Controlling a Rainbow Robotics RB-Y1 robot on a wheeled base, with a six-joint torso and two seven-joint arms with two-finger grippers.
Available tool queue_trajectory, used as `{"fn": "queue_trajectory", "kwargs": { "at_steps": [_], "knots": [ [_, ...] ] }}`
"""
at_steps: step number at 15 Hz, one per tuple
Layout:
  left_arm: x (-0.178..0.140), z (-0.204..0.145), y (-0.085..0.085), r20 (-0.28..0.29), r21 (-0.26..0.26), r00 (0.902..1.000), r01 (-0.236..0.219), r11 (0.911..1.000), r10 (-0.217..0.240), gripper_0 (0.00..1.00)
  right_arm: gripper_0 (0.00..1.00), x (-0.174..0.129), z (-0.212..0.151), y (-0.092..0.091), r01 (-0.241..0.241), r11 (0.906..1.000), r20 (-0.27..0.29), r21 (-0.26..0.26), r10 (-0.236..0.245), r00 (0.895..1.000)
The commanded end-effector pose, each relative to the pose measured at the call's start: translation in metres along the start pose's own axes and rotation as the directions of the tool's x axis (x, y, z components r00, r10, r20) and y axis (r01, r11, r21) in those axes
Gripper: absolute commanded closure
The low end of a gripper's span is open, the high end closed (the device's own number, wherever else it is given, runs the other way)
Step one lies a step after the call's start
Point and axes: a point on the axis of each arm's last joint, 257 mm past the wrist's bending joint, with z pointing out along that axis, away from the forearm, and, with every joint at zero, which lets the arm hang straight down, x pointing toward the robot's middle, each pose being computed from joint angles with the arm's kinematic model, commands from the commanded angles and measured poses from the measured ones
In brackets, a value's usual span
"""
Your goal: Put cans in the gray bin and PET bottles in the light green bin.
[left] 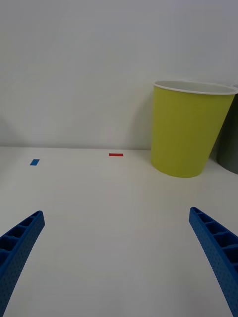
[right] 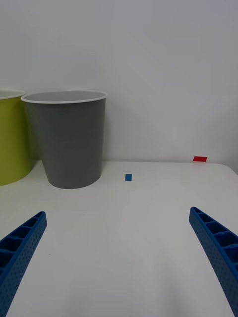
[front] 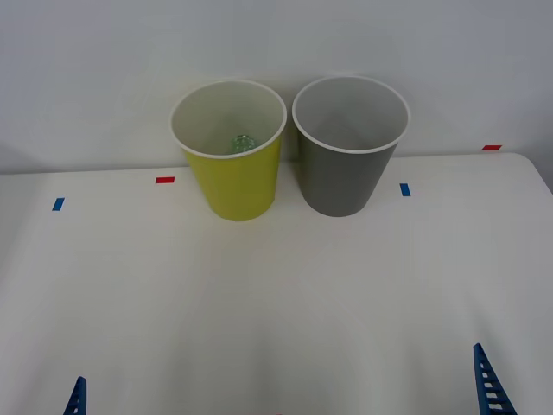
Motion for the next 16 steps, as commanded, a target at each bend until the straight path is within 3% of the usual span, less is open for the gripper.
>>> {"fn": "queue_trajectory", "kwargs": {
  "at_steps": [1,16],
  "knots": [
    [0.0000,0.0000,0.0000,0.000,0.000,1.0000,0.000,1.0000,0.000,0.00,0.00,0.0000,0.0000,0.0000,0.000,1.0000,0.000,0.000,0.000,1.000],
    [0.0000,0.0000,0.0000,0.000,0.000,1.0000,0.000,1.0000,0.000,0.00,0.00,0.0000,0.0000,0.0000,0.000,1.0000,0.000,0.000,0.000,1.000]
  ]
}}
